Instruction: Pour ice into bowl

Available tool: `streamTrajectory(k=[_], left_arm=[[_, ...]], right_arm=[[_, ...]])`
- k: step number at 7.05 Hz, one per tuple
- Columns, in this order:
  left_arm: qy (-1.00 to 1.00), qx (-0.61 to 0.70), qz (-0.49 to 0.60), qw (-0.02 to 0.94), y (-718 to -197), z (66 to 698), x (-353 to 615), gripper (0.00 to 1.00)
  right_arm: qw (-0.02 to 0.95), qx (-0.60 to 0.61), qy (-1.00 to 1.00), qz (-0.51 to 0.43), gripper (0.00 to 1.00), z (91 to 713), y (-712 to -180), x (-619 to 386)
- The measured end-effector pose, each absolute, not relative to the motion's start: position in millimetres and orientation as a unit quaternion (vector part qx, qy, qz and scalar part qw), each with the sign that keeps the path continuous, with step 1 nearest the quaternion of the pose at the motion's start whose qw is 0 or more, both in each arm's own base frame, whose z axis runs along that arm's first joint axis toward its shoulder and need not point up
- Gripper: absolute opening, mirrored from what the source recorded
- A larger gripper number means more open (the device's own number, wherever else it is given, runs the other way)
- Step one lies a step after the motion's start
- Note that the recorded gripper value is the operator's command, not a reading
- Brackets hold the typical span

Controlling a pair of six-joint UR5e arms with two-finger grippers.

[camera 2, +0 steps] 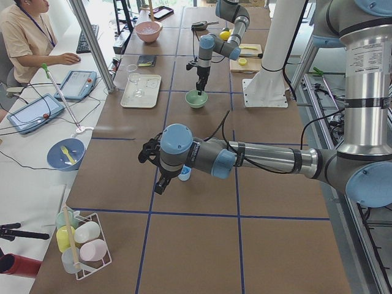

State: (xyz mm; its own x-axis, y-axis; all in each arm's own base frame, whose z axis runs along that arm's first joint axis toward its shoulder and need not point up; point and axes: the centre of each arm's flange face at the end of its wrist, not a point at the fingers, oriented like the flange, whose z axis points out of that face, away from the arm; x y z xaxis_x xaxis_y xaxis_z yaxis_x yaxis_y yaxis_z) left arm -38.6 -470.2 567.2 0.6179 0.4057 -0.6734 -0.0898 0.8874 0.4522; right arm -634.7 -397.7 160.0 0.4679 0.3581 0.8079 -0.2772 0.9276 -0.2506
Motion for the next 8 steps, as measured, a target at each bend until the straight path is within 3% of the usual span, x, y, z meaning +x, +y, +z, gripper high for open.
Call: streamTrajectory(k=[2,4,8], left_arm=[[0.448,0.223,0.115,0.858,-469.7,538.9,15.1,1.00],[0.487,0.265,0.107,0.825,-450.3,519.2,45.1,1.00],[0.524,0.299,-0.007,0.797,-377.8,541.8,97.1,1.00]], right_arm=[[0.838,-0.059,-0.509,0.189,1.00,148.1,-429.4,-578.3],[0.833,-0.062,-0.515,0.191,1.00,186.2,-440.8,-508.6],[0.839,-0.045,-0.510,0.185,1.00,227.0,-435.0,-454.4]])
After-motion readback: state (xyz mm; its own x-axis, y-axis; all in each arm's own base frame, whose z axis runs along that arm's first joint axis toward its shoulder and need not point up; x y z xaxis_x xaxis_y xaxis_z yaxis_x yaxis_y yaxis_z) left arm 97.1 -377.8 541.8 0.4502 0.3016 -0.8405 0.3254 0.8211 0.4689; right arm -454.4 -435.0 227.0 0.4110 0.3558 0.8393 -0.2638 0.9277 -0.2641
